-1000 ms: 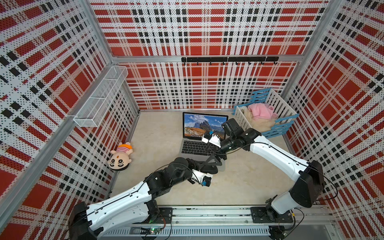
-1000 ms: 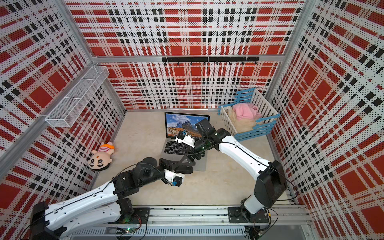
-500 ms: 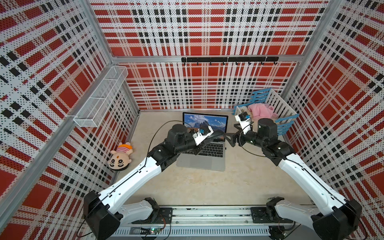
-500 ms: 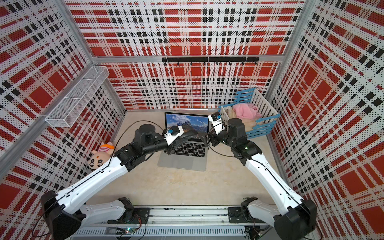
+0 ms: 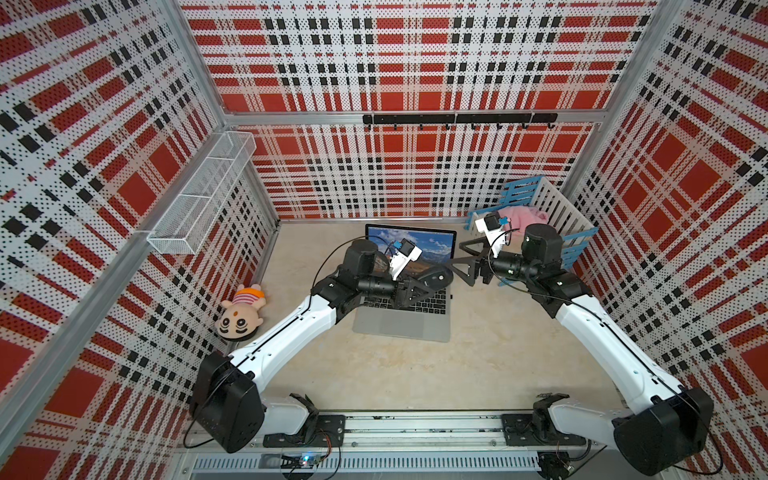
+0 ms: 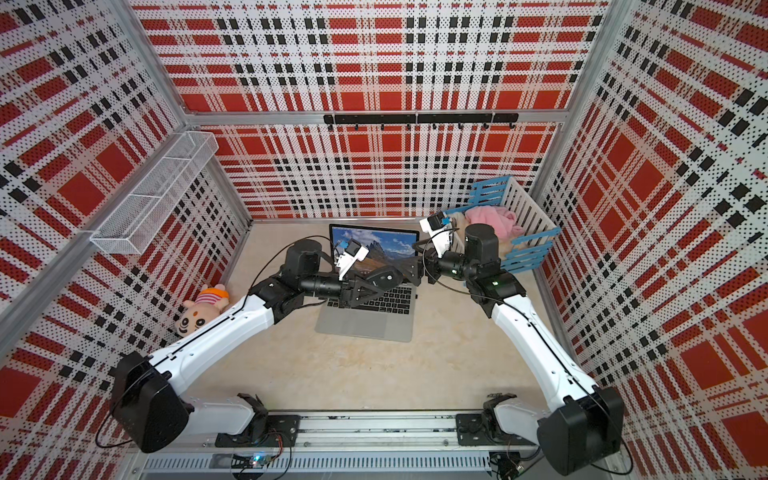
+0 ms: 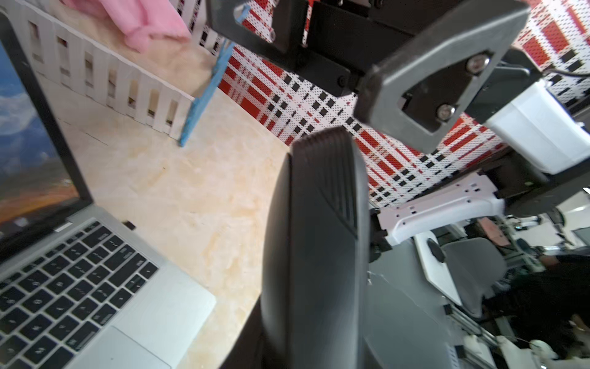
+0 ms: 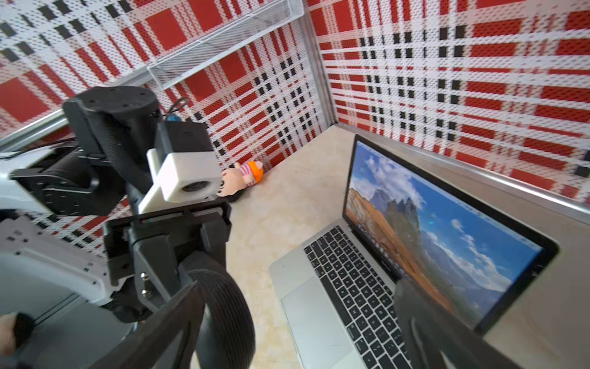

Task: Remove the wireless mouse receiver from the laptop
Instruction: Pick up the mouse from the center of the board, then remove the lid from the mouse.

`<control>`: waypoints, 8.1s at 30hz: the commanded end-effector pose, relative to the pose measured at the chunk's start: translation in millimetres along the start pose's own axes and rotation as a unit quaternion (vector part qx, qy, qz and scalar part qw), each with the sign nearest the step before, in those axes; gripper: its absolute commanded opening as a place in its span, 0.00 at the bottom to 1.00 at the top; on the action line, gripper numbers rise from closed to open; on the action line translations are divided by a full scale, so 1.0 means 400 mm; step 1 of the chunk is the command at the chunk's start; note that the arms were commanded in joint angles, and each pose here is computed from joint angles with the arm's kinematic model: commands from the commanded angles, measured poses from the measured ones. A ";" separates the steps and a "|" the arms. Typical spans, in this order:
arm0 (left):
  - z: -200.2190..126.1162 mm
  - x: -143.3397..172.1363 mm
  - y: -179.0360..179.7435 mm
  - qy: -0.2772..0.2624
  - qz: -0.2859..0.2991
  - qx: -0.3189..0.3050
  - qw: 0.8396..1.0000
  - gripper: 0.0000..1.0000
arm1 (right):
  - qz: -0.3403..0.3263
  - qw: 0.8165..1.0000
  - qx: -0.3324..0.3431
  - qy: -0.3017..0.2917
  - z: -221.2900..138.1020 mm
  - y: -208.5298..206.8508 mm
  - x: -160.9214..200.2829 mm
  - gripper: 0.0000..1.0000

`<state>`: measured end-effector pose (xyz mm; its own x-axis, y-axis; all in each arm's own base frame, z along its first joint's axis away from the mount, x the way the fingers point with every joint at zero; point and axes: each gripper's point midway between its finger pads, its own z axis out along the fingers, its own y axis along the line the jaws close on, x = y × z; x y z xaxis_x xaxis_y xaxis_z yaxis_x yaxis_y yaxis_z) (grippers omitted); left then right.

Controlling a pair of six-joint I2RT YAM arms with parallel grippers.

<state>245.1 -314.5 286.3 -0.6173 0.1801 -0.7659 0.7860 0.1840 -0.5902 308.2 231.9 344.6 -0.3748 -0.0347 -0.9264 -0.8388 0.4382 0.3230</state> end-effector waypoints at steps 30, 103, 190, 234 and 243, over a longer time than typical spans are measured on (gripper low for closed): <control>-0.056 0.005 -0.017 -0.006 -0.027 0.048 0.998 0.00 | 0.059 0.975 -0.189 0.101 0.115 0.133 0.089 0.62; -0.144 -0.082 -0.048 -0.183 -0.030 0.135 0.973 0.40 | 0.109 0.975 -0.193 0.031 0.122 0.208 0.044 0.23; -0.108 0.098 0.136 -0.102 -0.129 0.047 0.985 0.00 | 0.193 0.965 -0.100 0.147 0.214 0.119 0.331 0.61; -0.097 0.101 0.132 -0.091 -0.150 0.057 0.983 0.00 | 0.184 0.967 -0.105 0.140 0.222 0.120 0.311 0.70; -0.096 0.107 0.155 -0.088 -0.173 0.055 0.980 0.00 | 0.187 0.970 -0.081 0.132 0.196 0.082 0.308 0.96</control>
<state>261.7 -257.6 215.8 -0.8525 -0.0464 -0.5207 0.5131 0.1167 -0.8504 258.5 320.0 218.9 -0.7501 -0.1613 -0.6414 -0.6558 0.3070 0.6897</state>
